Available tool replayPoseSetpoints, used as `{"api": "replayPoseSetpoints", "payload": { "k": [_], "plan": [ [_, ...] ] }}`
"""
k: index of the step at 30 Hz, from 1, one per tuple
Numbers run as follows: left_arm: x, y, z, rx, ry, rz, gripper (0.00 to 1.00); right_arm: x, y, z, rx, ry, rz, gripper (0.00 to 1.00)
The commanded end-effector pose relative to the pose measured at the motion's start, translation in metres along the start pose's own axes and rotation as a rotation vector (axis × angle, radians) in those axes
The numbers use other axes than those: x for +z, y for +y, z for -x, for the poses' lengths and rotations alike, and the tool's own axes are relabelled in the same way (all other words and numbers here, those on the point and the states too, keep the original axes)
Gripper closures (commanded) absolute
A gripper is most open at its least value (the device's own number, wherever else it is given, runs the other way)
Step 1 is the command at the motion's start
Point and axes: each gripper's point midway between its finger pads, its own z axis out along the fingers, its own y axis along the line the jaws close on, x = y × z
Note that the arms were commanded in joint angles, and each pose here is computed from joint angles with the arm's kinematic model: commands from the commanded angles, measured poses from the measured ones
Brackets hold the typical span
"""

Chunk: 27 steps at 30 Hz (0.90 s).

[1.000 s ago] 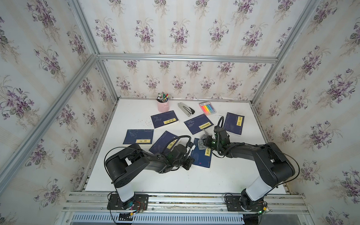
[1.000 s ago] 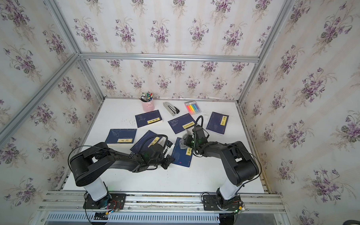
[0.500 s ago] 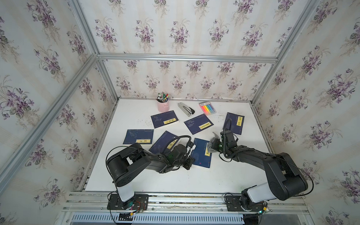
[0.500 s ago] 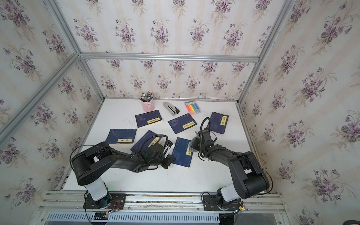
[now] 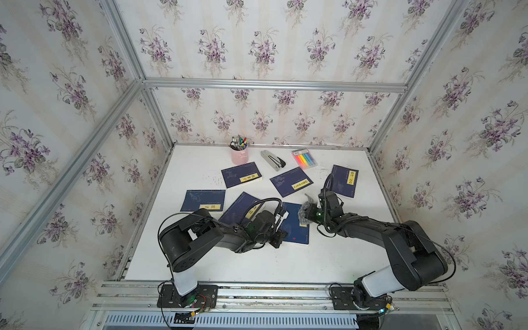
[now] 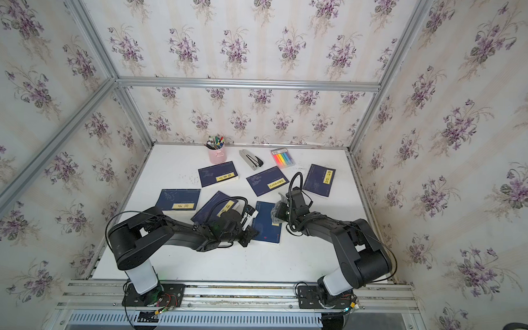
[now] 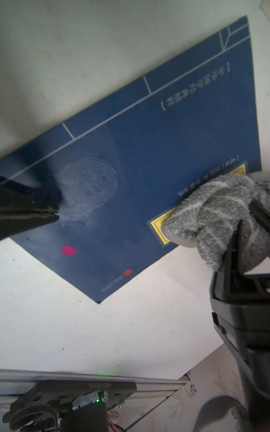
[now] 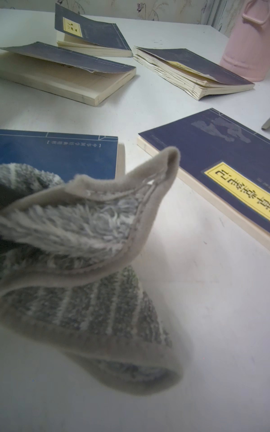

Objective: Wipe the cover of the book
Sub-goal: Wipe the dirt from the cover of the book.

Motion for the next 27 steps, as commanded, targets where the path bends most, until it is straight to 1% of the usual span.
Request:
{"api": "replayPoseSetpoints", "payload": {
  "k": [1, 5, 6, 7, 14, 20, 24, 27],
  "plan": [
    [-0.006, 0.036, -0.067, -0.041, 0.242, 0.151, 1.0, 0.007, 0.015, -0.005, -0.004, 0.021, 0.035, 1.0],
    [-0.005, 0.038, -0.07, -0.045, 0.244, 0.16, 1.0, 0.02, 0.026, -0.018, -0.015, 0.055, 0.046, 1.0],
    [-0.005, 0.038, -0.071, -0.047, 0.244, 0.16, 1.0, 0.023, 0.038, -0.028, -0.042, 0.076, 0.063, 1.0],
    [-0.005, 0.039, -0.072, -0.047, 0.244, 0.16, 1.0, 0.025, 0.041, -0.031, -0.047, 0.085, 0.067, 1.0],
    [-0.005, 0.042, -0.075, -0.047, 0.242, 0.169, 1.0, 0.039, 0.073, -0.041, -0.07, 0.128, 0.153, 1.0],
    [-0.005, 0.044, -0.077, -0.053, 0.248, 0.175, 1.0, 0.048, 0.086, -0.05, -0.065, 0.167, 0.215, 1.0],
    [-0.004, 0.045, -0.077, -0.057, 0.248, 0.174, 1.0, 0.048, 0.089, -0.054, -0.067, 0.181, 0.236, 1.0],
    [-0.004, 0.045, -0.077, -0.06, 0.248, 0.175, 1.0, 0.047, 0.096, -0.058, -0.087, 0.203, 0.277, 1.0]
  ]
}}
